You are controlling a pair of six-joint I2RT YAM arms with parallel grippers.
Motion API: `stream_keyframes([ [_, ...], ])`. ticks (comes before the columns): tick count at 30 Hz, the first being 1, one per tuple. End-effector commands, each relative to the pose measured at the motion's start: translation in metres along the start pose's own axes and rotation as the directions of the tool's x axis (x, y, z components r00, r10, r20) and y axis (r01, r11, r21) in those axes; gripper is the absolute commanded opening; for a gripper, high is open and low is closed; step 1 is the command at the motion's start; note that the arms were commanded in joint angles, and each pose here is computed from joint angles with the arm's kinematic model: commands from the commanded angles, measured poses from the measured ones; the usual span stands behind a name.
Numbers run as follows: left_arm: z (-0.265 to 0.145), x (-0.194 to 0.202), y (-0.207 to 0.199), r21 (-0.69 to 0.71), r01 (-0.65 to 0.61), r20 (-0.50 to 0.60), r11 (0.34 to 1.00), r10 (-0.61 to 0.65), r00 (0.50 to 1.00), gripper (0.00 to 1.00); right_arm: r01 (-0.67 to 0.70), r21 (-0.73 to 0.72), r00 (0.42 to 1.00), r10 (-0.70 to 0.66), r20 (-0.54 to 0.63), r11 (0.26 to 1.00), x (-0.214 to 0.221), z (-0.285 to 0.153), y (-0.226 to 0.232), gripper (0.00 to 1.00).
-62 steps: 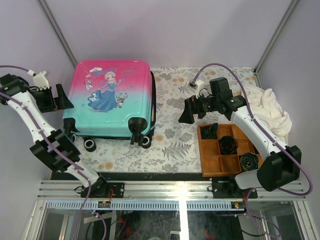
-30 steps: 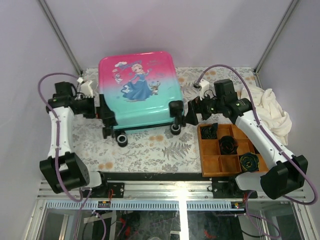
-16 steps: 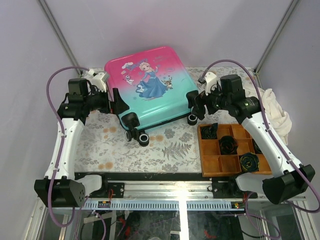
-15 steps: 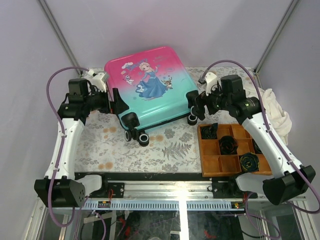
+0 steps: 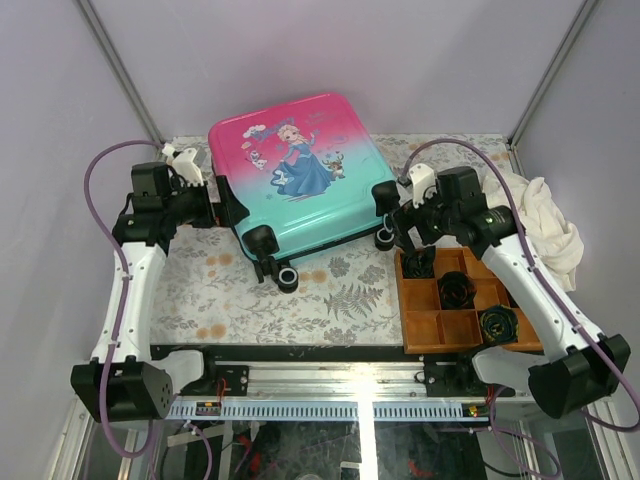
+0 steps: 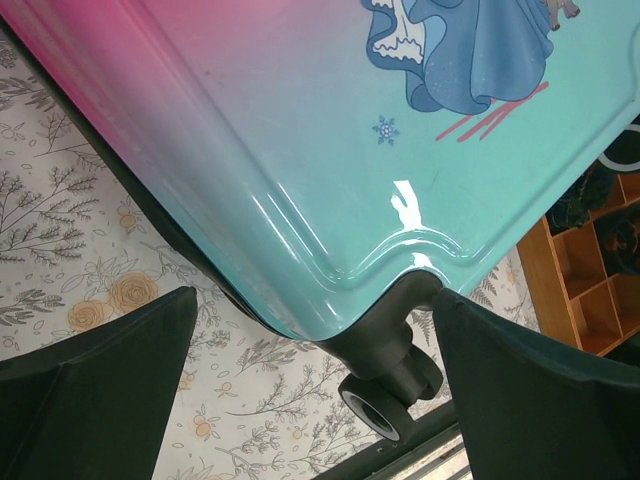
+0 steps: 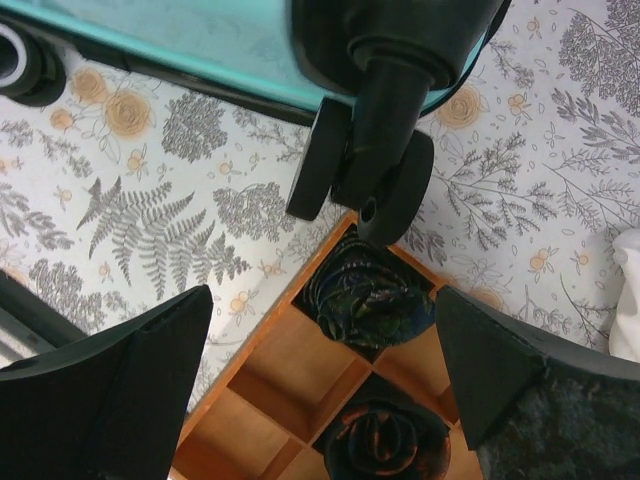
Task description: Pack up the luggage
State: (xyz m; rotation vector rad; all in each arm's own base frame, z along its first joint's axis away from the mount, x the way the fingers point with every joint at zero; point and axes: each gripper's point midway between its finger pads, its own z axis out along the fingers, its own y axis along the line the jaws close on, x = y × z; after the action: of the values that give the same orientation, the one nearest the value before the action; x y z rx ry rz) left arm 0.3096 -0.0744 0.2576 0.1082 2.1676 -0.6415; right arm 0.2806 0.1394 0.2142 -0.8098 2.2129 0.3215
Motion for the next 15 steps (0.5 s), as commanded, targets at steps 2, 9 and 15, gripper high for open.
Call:
stream_keyframes([
  [2,-0.005,-0.012,0.001,0.004,0.001,0.072,1.0,-0.002,0.997,1.0,-0.061,0.051,0.996,0.058,0.063,0.997,-0.023,0.024,-0.016,0.99],
  [9,-0.008,-0.008,0.007,-0.003,0.028,0.084,1.0,-0.027,0.996,1.0,-0.071,0.105,0.997,0.068,0.032,0.992,-0.026,0.053,-0.03,0.93],
  [15,-0.005,-0.007,0.009,0.0,0.044,0.079,0.999,-0.044,0.996,1.0,-0.053,0.159,0.999,0.052,0.011,0.986,-0.024,0.067,-0.04,0.84],
])
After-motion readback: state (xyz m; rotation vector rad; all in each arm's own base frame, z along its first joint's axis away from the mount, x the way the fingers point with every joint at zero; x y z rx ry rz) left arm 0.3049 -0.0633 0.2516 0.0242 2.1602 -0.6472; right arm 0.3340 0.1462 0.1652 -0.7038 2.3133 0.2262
